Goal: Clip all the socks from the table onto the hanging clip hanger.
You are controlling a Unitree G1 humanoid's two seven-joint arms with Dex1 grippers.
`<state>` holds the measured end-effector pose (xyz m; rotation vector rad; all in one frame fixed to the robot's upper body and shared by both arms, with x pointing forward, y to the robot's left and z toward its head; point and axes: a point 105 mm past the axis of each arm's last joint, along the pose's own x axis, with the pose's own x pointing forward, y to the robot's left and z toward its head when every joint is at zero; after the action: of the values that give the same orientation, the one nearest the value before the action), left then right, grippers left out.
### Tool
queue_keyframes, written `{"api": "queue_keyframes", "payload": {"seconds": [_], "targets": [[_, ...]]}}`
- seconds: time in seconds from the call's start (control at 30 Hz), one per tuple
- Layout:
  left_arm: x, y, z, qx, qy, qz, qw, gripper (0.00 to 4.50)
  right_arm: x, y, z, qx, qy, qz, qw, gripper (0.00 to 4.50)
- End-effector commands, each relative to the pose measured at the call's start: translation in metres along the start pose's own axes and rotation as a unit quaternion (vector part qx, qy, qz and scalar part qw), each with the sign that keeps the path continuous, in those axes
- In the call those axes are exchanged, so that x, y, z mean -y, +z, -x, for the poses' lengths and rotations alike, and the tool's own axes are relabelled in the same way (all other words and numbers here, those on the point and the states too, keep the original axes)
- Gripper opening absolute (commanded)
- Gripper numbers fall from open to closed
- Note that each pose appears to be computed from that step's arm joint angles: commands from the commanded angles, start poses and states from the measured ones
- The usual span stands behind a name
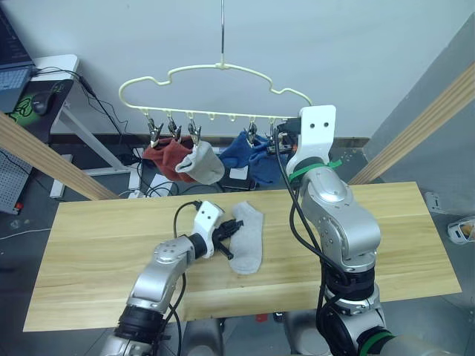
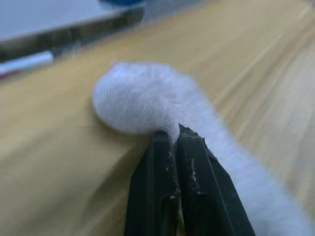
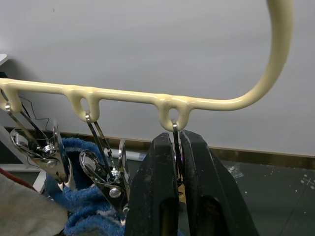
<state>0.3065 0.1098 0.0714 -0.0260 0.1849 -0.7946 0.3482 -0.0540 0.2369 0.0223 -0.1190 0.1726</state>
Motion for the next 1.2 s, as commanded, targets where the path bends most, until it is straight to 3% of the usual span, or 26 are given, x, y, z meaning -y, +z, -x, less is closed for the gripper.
{"api": "queue_keyframes", "payload": {"seconds": [0.03,0.23,0.53,0.73,0.87,0.97,1.2], "targets": [[0.008,0.020,0.013,0.041,-0.022,0.019,0.999,0.04,0.004,-0.006,0.002,-0.009,-0.013,-0.009,1.000,0.00],[0.022,0.030,0.016,0.048,-0.048,0.056,0.996,0.04,0.004,-0.006,0.002,-0.007,-0.012,-0.009,1.000,0.00],[-0.005,-0.011,0.011,-0.034,0.059,0.006,0.998,0.04,0.003,-0.005,0.002,-0.006,-0.009,-0.009,1.000,0.00],[-0.003,-0.020,0.018,-0.046,0.054,0.012,0.997,1.60,0.002,-0.006,0.002,-0.008,-0.008,-0.008,1.000,0.00],[-0.011,-0.008,0.023,-0.008,0.085,0.003,0.996,2.72,0.002,-0.007,0.002,-0.008,-0.007,-0.009,1.000,0.00],[-0.019,-0.002,0.022,0.006,0.113,-0.015,0.993,2.72,0.001,-0.007,0.003,-0.009,-0.006,-0.010,1.000,0.00],[-0.035,-0.005,-0.001,-0.009,0.147,-0.041,0.988,2.72,-0.001,-0.007,0.003,-0.008,-0.002,-0.010,1.000,0.00]]}}
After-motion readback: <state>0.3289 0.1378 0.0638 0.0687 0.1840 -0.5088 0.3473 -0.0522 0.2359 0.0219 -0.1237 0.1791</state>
